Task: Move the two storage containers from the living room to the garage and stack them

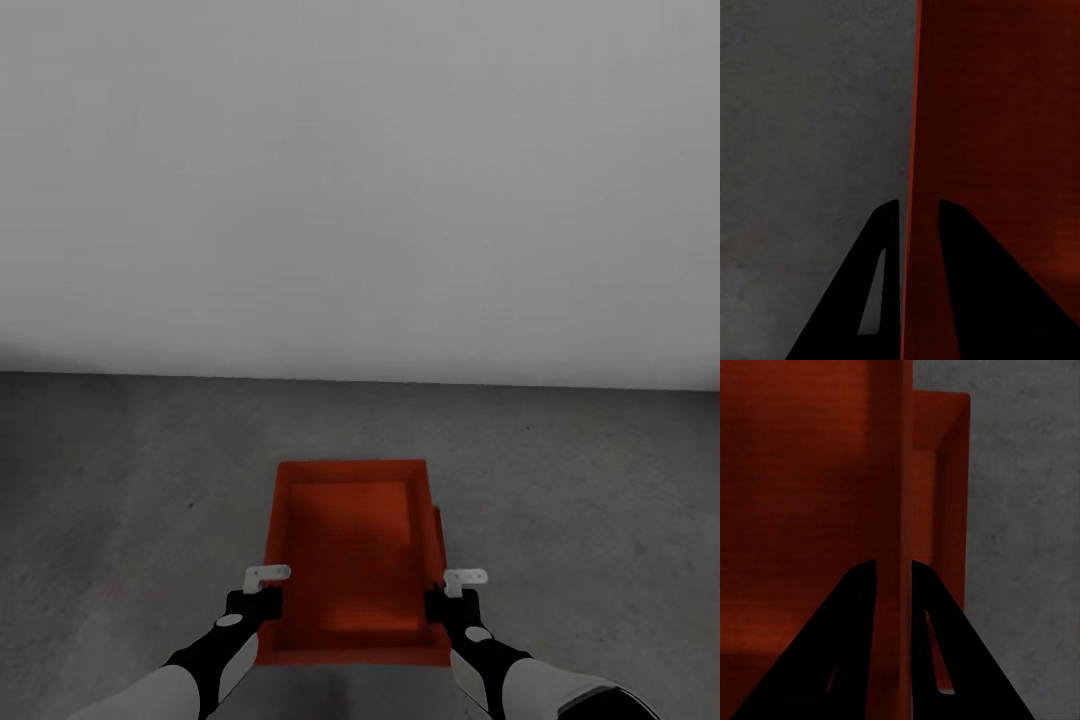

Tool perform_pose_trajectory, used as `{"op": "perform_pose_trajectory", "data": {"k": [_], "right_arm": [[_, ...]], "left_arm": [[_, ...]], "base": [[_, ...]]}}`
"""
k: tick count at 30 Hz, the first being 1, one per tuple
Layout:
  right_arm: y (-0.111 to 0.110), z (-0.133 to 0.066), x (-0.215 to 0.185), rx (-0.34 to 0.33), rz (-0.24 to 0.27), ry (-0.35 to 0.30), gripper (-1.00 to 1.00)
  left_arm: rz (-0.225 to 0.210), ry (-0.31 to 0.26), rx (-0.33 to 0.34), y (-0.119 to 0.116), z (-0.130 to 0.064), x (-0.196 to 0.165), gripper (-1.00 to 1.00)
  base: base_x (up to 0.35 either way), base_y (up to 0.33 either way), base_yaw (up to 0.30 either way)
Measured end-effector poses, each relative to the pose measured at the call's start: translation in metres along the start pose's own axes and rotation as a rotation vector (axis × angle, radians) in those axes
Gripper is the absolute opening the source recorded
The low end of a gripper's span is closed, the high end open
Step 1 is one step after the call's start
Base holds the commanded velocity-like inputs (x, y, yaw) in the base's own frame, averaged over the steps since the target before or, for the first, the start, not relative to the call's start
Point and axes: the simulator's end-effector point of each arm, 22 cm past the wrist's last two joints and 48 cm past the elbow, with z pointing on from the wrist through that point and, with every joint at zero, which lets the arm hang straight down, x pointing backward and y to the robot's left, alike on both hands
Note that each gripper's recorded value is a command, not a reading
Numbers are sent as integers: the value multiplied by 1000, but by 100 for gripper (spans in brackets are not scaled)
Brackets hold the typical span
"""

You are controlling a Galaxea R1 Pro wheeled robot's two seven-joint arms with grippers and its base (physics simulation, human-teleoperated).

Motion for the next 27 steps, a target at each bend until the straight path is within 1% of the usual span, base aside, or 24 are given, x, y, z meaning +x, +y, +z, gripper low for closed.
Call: {"op": "perform_pose_trajectory", "data": {"k": [21,27], "right_arm": [[2,-1,1,2,5,3,-100],[3,-1,1,2,7,-1,-100]], "left_arm": [[3,2,1,2,0,0,-100],[3,-2,3,2,0,-1,-100]], "base": [[0,-1,0],[-42,-148,0]]}}
